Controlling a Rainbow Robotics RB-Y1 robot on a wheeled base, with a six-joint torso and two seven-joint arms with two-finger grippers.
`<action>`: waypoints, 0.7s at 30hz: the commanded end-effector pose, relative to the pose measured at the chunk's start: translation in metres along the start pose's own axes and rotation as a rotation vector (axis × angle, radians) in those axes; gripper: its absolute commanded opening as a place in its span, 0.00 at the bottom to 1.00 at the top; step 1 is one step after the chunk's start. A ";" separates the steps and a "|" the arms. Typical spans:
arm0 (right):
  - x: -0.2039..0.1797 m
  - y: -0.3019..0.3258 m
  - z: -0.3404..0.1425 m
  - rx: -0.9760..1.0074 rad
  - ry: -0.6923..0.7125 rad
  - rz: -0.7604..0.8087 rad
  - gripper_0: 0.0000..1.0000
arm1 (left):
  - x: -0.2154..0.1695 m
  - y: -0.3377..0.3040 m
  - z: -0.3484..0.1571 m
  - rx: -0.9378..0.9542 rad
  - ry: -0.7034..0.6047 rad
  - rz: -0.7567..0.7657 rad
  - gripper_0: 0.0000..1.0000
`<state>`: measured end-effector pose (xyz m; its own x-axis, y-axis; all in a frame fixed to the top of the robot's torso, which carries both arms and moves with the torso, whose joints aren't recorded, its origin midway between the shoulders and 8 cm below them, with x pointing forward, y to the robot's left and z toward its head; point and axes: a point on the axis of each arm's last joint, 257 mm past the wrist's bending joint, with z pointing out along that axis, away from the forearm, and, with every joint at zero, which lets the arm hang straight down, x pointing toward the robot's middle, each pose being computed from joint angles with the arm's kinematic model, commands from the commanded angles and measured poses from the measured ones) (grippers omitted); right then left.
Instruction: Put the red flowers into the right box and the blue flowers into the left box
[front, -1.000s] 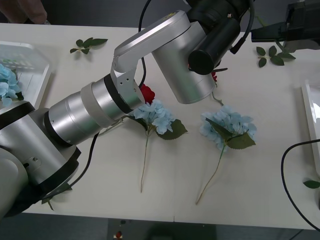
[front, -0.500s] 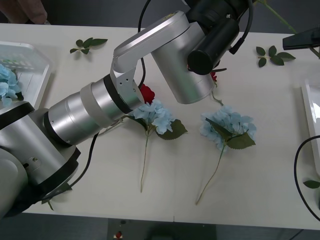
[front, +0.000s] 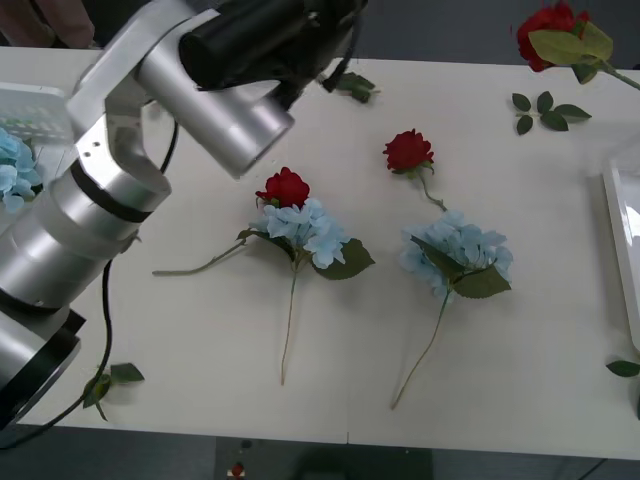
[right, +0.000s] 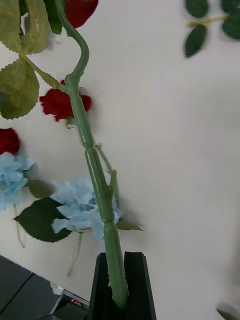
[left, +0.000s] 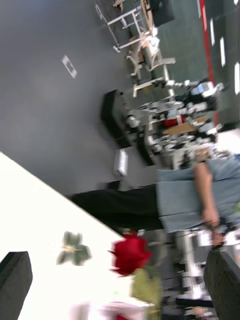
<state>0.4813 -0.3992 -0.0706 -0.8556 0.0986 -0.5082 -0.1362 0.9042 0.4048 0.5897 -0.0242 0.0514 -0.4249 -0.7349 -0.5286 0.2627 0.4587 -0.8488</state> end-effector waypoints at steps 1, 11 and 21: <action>-0.003 -0.034 -0.033 0.117 -0.044 0.060 0.00 | -0.038 0.026 -0.026 -0.014 -0.002 0.118 1.00; 0.033 -0.108 -0.066 0.333 -0.056 0.166 0.00 | -0.086 0.126 -0.075 -0.159 0.090 0.443 1.00; 0.077 -0.155 -0.095 0.583 -0.022 0.170 0.00 | -0.110 0.191 -0.135 -0.279 0.284 0.692 1.00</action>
<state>0.4000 -0.5461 -0.1273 -0.8533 0.2649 -0.4491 0.2546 0.9633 0.0843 0.5756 0.2144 -0.0657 -0.4785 -0.1435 -0.8663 0.2942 0.9033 -0.3122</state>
